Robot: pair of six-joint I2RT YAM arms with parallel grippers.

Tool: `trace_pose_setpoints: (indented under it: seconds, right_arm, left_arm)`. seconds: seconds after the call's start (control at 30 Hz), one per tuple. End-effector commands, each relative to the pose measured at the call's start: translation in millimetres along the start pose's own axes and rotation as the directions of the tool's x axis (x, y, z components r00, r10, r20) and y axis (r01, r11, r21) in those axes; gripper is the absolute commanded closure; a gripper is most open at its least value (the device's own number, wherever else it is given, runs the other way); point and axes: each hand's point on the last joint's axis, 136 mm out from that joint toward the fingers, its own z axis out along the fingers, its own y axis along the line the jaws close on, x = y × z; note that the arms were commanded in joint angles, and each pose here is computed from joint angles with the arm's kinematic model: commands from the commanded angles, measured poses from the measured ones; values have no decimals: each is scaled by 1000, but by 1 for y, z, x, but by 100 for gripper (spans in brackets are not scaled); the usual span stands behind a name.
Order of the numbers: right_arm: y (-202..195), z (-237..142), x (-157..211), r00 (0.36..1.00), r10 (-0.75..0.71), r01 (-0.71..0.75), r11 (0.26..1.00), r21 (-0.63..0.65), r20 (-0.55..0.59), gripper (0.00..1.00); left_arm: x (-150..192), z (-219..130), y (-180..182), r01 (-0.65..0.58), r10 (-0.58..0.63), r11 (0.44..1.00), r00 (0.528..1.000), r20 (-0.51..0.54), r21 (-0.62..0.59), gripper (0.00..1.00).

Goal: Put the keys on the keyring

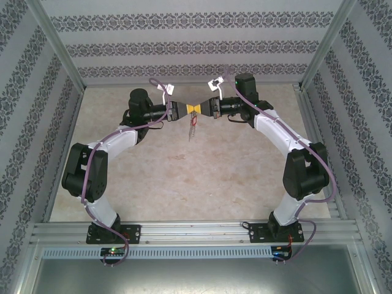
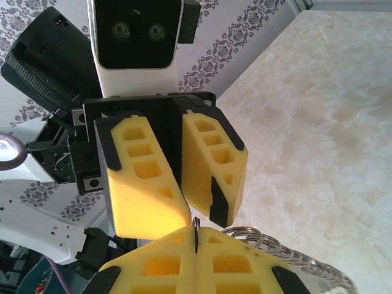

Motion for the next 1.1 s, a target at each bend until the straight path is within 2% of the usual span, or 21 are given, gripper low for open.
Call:
trace_pose_setpoints:
  seconds: [0.0, 0.2, 0.27, 0.4, 0.6, 0.73, 0.83, 0.93, 0.97, 1.03, 1.07]
  right_arm:
    - [11, 7, -4, 999, -33, 33, 998, -59, -5, 100]
    - [8, 8, -6, 1000, -31, 31, 998, -46, 2, 100]
    - [6, 6, -8, 1000, -28, 29, 999, -33, 11, 100]
    - [2, 2, -13, 999, -22, 23, 1000, -20, 28, 100]
    - [0, 0, -15, 999, -19, 19, 1000, -14, 40, 100]
    - [0, 1, -16, 999, -15, 15, 1000, -21, 41, 100]
    - [2, 2, -16, 999, -13, 14, 999, -29, 37, 100]
    - [6, 1, -17, 999, -20, 21, 999, -36, 40, 100]
    - [7, -2, -19, 998, -24, 25, 999, -27, 51, 93]
    - [2, -11, -23, 996, -16, 15, 1000, 12, 91, 72]
    - [0, -19, -27, 993, -15, 11, 999, 31, 120, 68]
  left_arm:
    - [-9, 4, -17, -42, 41, 997, 999, 20, 69, 76]
    - [-4, 3, -18, -36, 36, 996, 999, 9, 83, 88]
    - [-2, 3, -20, -35, 34, 995, 999, 3, 92, 87]
    - [1, 0, -23, -37, 37, 994, 999, -3, 99, 78]
    - [1, -1, -26, -47, 47, 993, 999, 0, 104, 77]
    - [-2, 0, -30, -54, 53, 991, 999, 9, 123, 93]
    - [-3, 0, -29, -54, 52, 991, 999, 15, 123, 100]
    - [-6, -1, -31, -63, 59, 990, 998, 31, 130, 100]
    - [-7, -1, -32, -66, 61, 989, 997, 36, 132, 100]
    - [-10, -2, -35, -80, 74, 988, 996, 52, 132, 100]
    - [-12, -2, -37, -88, 81, 988, 995, 62, 129, 100]
